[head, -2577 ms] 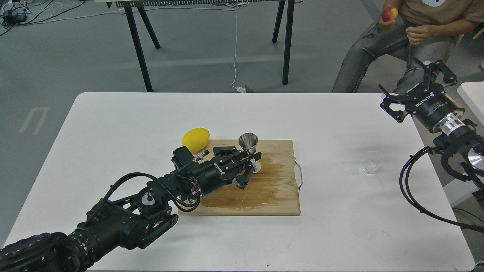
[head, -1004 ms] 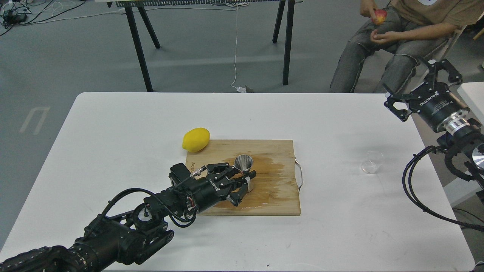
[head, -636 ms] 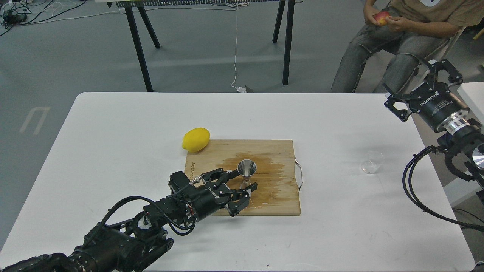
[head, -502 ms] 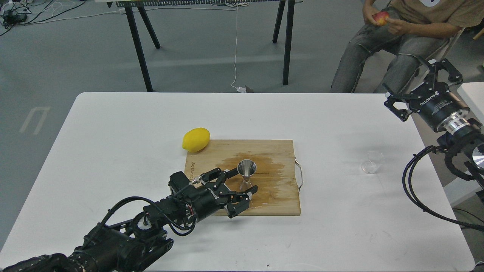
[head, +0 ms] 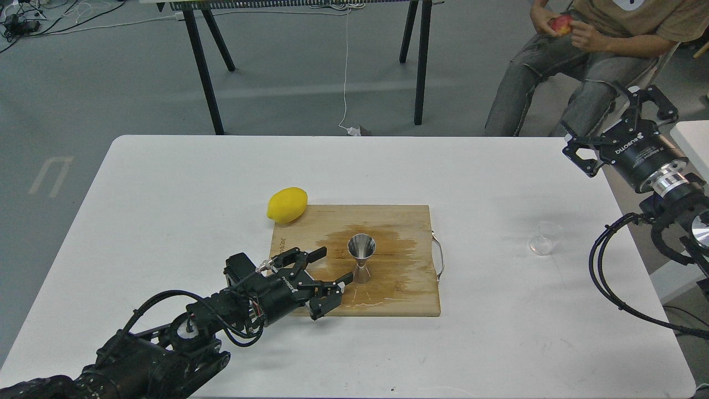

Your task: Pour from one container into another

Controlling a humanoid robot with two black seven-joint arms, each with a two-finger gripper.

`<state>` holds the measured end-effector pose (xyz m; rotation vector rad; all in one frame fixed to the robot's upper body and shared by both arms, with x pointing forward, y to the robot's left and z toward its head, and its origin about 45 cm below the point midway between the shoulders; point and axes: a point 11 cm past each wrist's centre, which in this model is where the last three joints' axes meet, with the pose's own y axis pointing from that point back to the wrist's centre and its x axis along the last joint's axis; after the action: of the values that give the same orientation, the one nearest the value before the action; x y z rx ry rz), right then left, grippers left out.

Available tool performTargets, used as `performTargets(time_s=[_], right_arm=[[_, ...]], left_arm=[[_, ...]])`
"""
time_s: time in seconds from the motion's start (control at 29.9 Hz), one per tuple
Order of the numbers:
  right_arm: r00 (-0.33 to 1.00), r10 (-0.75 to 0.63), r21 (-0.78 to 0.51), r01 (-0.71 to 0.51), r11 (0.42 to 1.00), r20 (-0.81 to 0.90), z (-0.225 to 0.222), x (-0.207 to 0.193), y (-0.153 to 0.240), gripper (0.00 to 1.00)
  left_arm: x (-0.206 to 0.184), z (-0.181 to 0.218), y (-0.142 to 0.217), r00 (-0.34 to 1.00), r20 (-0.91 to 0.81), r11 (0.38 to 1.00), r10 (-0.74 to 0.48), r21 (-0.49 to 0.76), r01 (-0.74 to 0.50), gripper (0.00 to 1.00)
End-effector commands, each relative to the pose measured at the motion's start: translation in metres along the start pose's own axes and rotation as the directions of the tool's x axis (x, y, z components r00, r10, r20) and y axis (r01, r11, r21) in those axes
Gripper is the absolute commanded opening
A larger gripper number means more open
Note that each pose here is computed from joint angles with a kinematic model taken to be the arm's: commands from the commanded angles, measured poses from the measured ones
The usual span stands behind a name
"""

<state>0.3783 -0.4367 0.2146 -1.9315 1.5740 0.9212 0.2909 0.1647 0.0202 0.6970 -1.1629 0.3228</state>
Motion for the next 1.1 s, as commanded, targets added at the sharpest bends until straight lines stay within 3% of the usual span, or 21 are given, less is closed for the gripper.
performTargets(time_s=[0.0,0.13,0.23,0.33,0.47,0.6,0.74,0.87,0.97,1.07], right_arm=[[1.000,0.001,0.000,-0.001,1.000,0.000,0.000,0.000,0.000,0.99],[1.000,-0.006,0.011,0.006,1.000,0.003,-0.003,-0.002,0.000,0.99],[1.000,-0.010,0.016,0.010,1.000,0.003,-0.005,-0.003,-0.001,0.99],[1.000,-0.021,0.025,0.021,0.999,0.003,-0.007,-0.007,-0.004,0.99],[0.998,-0.056,-0.019,0.056,0.998,-0.024,-0.001,-0.021,-0.018,0.99],[0.979,-0.186,-0.098,0.177,0.979,-0.087,-0.008,-0.075,-0.049,0.99],[0.972,-0.233,0.015,0.233,0.972,0.009,-0.042,-0.093,-0.052,0.98],[0.939,-0.219,0.161,0.181,0.970,0.264,-0.061,-0.069,-0.031,0.99],[0.845,-0.109,0.223,-0.012,0.975,0.524,-0.067,-0.030,-0.008,0.99],[0.761,0.012,0.185,-0.174,0.967,0.649,-0.063,-0.005,0.019,0.99]], left_arm=[[-0.008,-0.010,0.014,1.000,-0.001,0.999,-0.022,0.027,0.022,0.83],[0.012,-0.041,0.042,1.000,0.007,0.997,0.017,0.079,-0.017,0.81],[0.058,-0.088,0.072,0.989,-0.040,0.970,0.139,0.206,-0.128,0.80],[0.132,-0.125,0.086,0.933,-0.094,0.901,0.347,0.309,-0.304,0.80],[0.205,-0.174,0.123,0.806,-0.129,0.750,0.577,0.474,-0.461,0.83],[0.217,-0.183,0.127,0.669,-0.578,0.872,0.468,0.423,-0.244,0.83],[0.231,-0.167,0.132,0.369,-0.888,0.956,0.273,0.207,-0.209,0.84],[0.251,-0.189,0.154,0.135,-0.908,0.869,0.396,0.323,-0.374,0.84],[0.248,-0.189,0.153,0.049,-0.918,0.849,0.394,0.343,-0.403,0.84],[0.245,-0.185,0.146,0.043,-0.924,0.854,0.379,0.332,-0.402,0.84]])
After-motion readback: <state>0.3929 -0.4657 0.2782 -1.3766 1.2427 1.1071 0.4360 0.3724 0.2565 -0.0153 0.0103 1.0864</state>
